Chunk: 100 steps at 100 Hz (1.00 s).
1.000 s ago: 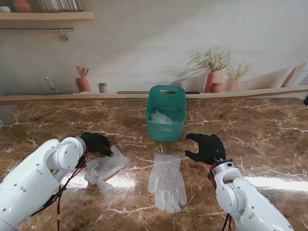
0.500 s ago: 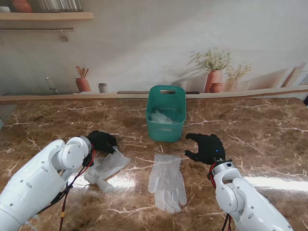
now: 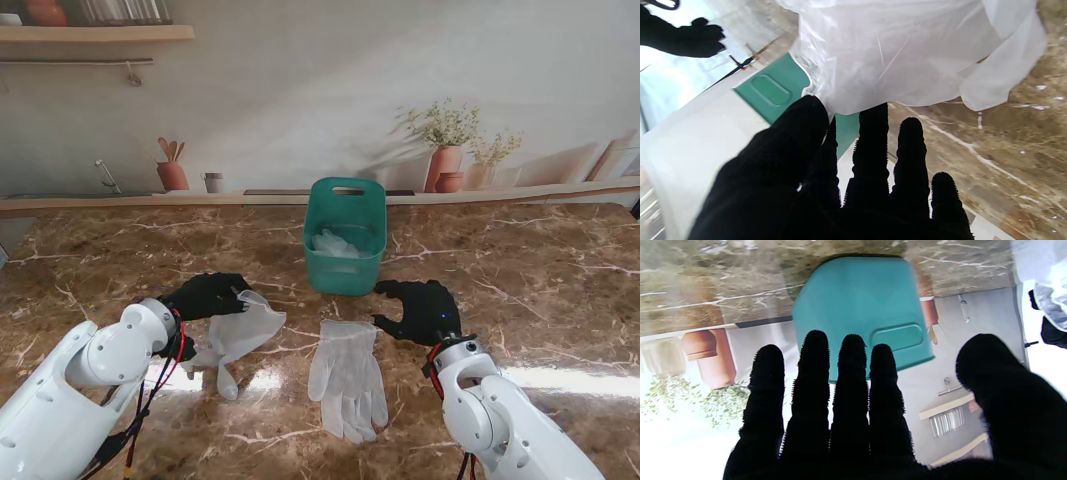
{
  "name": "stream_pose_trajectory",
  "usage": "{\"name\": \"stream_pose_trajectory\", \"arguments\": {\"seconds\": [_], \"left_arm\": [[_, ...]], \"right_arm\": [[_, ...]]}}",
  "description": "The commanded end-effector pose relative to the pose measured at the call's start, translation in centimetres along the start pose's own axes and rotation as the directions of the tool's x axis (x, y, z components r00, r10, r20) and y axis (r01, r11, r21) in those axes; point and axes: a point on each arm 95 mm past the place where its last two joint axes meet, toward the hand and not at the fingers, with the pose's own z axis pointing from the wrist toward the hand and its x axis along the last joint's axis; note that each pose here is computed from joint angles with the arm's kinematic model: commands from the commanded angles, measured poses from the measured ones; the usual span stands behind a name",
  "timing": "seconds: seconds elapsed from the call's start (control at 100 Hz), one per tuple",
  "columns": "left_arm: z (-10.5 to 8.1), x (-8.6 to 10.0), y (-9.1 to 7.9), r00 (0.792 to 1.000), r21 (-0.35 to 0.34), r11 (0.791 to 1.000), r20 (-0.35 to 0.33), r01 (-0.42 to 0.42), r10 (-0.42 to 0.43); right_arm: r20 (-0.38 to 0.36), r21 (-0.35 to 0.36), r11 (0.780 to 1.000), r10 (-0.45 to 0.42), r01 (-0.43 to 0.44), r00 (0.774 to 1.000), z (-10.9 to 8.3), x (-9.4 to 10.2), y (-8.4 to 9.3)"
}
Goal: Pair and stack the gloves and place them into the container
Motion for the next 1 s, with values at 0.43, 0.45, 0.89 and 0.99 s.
{"name": "stream_pose_trajectory", "arguments": {"seconds": [0.43, 0.45, 0.89, 0.99], "left_arm": [[-3.0, 5.1, 1.7, 0.954, 0.004, 0.983, -0.241, 0.182, -0.176], [-3.1, 5.2, 1.8, 0.952, 0.006, 0.983, -0.249, 0.186, -0.179], [-4.2, 8.0, 2.7, 0.917, 0.01, 0.985, -0.367, 0.171, -0.156], [-4.5, 8.3, 2.7, 0.909, 0.01, 0.985, -0.388, 0.173, -0.156]], "right_arm": [[-0.099, 0.128, 0.974, 0.2, -0.187, 0.975, -2.0, 5.6, 0.2], [-0.102, 0.127, 0.973, 0.206, -0.192, 0.973, -2.0, 5.7, 0.4], [-0.108, 0.121, 0.969, 0.227, -0.214, 0.968, -2.3, 7.4, 1.6], [-0.113, 0.105, 0.968, 0.24, -0.229, 0.964, -2.3, 7.6, 1.8]]}}
